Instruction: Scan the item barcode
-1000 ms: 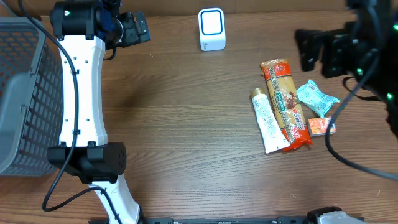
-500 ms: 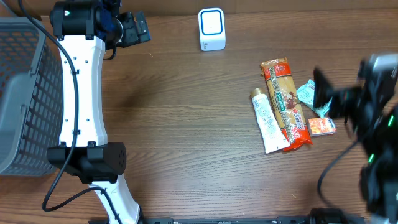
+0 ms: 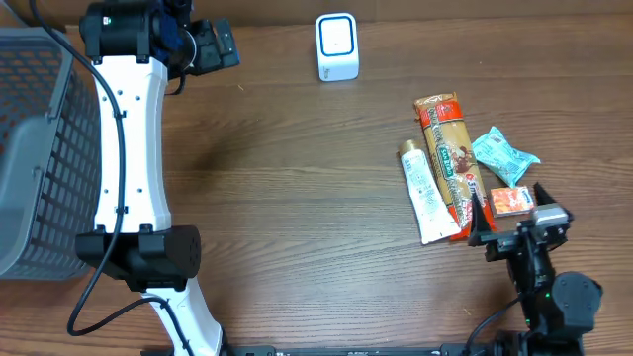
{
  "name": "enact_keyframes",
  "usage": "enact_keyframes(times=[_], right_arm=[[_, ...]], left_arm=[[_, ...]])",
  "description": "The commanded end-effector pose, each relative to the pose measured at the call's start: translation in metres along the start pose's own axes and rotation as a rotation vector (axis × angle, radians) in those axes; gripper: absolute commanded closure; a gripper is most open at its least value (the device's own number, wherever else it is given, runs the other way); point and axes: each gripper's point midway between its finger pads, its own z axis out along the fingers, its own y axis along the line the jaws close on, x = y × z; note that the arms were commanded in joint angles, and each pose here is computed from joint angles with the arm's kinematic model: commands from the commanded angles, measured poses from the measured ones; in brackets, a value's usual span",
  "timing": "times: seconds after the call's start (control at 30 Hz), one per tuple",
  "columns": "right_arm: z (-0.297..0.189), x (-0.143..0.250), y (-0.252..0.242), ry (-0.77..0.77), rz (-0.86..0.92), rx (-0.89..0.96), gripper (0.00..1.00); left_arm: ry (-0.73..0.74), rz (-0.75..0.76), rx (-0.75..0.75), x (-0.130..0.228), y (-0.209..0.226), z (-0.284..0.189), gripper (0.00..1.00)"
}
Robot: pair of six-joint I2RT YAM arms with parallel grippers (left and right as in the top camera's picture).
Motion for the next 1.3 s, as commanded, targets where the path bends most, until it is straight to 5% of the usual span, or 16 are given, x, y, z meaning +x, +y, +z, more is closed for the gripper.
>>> enact_keyframes(times=[0.0,1.27], right_arm=[[0.000,0.020,0.004,0.006,0.005,-0.019,0.00],[-0.002,0.022,0.016,-0.062,0.003,-0.073,0.00]], left_arm=[[-0.003,0.013,-0.004,-0.001,0.000,0.000,0.00],[-0.002,0.016,-0.009,0.000,0.000,0.000,0.00]])
